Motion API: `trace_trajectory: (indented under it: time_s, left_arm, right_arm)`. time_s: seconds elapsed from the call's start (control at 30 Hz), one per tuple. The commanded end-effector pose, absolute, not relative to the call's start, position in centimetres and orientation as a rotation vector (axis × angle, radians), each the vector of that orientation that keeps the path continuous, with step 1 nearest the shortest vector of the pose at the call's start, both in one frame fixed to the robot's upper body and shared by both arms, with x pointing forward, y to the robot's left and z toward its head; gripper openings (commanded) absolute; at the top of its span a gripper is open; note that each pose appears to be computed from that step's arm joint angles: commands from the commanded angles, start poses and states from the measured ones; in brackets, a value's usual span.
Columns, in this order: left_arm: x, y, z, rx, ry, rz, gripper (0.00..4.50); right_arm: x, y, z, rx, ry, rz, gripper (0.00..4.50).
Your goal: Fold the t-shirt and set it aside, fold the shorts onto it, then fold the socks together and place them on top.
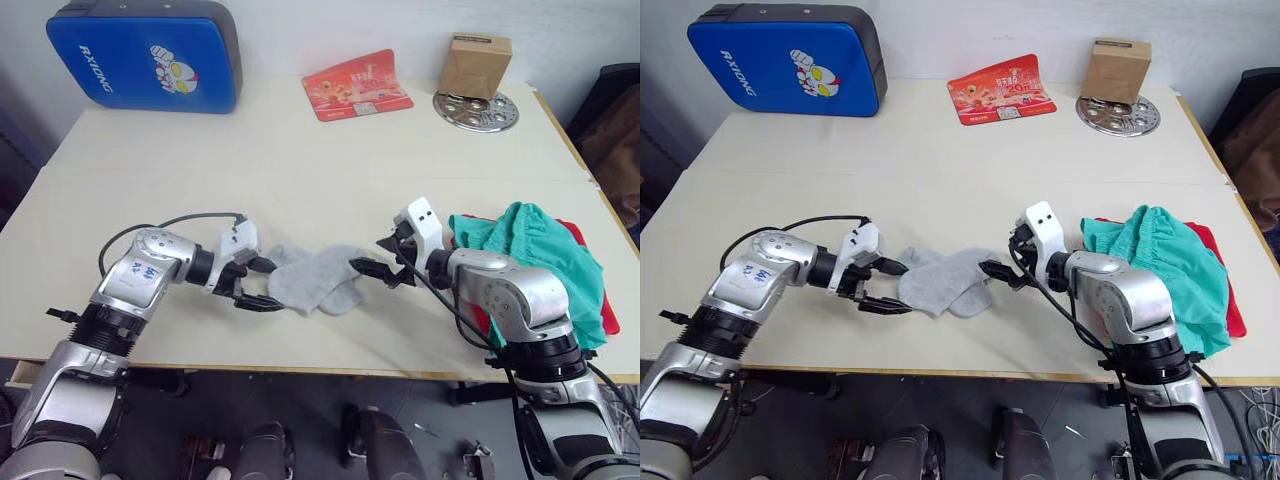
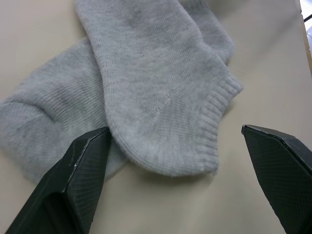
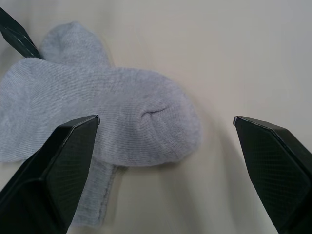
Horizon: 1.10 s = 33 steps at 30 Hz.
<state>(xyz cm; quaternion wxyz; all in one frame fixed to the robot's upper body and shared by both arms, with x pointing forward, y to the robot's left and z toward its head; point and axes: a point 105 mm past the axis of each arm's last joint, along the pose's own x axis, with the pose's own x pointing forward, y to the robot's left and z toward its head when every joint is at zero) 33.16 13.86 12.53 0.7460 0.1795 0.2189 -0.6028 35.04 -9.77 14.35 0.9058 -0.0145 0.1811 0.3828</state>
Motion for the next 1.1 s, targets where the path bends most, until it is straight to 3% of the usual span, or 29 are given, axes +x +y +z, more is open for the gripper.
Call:
trace_trajectory:
  time_s: [0.03,0.2,0.3,0.37,0.57,0.8,1.1]
  left_arm:
    - [33.4,13.8,13.2,0.397,0.451,-1.305,3.89]
    - [33.1,13.9,12.7,0.405,0.479,-1.307,2.25]
    - [33.2,13.8,12.4,0.4,0.485,-1.301,2.21]
    - [33.3,13.7,12.3,0.393,0.484,-1.295,1.87]
    - [32.5,13.0,12.5,0.351,0.49,-1.338,0.09]
    - [30.6,12.2,12.0,0.318,0.524,-1.392,0.02]
    - [28.4,10.6,12.1,0.279,0.527,-1.425,0.02]
  right_arm:
    - [35.3,-9.5,14.9,-0.034,0.345,0.785,3.54]
    - [35.5,-9.5,15.2,-0.024,0.333,0.772,1.73]
    - [35.3,-9.6,15.1,-0.021,0.338,0.779,0.69]
    - [35.3,-9.5,15.1,-0.019,0.341,0.782,0.0]
    - [35.2,-9.4,15.2,-0.013,0.342,0.792,0.0]
    - [35.8,-9.2,16.4,0.002,0.316,0.802,0.0]
    - [37.6,-6.2,18.8,-0.01,0.264,0.872,0.0]
